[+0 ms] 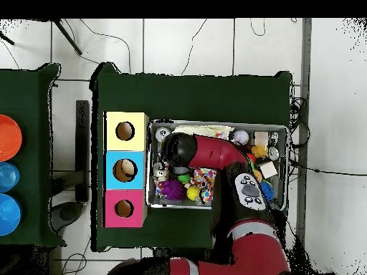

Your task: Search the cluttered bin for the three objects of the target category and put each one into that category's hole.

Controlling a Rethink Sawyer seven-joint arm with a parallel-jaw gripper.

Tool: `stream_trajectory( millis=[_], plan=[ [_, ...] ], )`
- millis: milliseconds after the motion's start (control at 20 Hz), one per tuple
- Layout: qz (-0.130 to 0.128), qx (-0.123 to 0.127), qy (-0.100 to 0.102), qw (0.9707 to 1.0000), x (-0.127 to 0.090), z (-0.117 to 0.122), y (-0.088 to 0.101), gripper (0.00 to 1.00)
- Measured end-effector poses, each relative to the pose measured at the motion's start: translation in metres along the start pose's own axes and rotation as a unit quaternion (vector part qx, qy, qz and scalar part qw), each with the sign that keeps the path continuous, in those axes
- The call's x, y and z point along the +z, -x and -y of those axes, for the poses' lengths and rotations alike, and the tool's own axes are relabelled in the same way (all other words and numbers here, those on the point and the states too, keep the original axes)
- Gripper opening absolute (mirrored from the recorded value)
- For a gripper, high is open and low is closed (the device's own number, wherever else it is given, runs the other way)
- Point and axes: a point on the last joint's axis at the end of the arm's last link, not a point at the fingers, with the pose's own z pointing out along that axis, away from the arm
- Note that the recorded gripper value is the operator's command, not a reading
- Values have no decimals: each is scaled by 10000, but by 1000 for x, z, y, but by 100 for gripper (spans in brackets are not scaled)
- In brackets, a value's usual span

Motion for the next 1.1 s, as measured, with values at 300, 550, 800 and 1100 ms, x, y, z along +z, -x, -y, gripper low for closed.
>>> stream_trajectory(
  millis=[300,550,800,1100],
  plan=[
    [-33,107,-76,9999,-2,3,-3,0],
    [-50,158,-151,9997,-4,6,-4,100],
    [-66,205,-284,9994,-9,11,-4,100],
    [-294,291,-300,9987,-19,17,-5,100]
  ],
)
